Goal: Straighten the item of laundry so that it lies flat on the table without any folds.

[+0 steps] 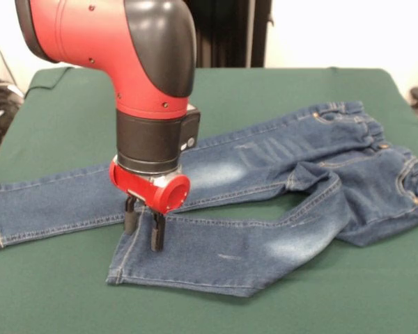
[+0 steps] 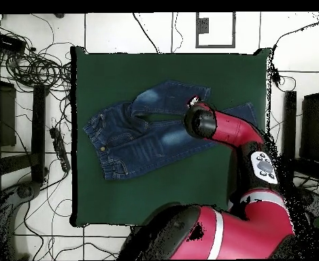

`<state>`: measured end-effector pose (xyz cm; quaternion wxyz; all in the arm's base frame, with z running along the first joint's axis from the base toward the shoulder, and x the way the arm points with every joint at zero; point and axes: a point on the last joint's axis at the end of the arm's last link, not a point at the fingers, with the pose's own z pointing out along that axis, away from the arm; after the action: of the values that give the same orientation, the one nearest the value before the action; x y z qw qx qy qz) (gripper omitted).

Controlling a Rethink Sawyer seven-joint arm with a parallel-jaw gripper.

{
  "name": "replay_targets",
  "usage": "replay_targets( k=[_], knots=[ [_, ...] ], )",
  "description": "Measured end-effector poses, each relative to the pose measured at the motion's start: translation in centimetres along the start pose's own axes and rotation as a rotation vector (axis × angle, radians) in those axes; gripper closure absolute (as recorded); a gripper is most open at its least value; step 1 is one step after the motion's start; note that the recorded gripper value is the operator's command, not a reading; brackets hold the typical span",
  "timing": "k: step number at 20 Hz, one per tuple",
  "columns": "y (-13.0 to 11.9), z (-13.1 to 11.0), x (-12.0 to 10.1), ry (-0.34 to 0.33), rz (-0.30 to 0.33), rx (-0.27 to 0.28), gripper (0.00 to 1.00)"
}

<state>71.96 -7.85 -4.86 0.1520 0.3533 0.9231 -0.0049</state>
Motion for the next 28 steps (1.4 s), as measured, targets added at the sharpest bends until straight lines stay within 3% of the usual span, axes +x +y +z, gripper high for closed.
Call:
replay_targets(
  k=[11, 28],
  knots=[
    [1.0, 0.4, -0.4, 0.020, -0.069, 0.085, 0.00],
    [-1.1, 0.8, -1.7, -0.070, -0.222, 0.133, 0.00]
  ],
)
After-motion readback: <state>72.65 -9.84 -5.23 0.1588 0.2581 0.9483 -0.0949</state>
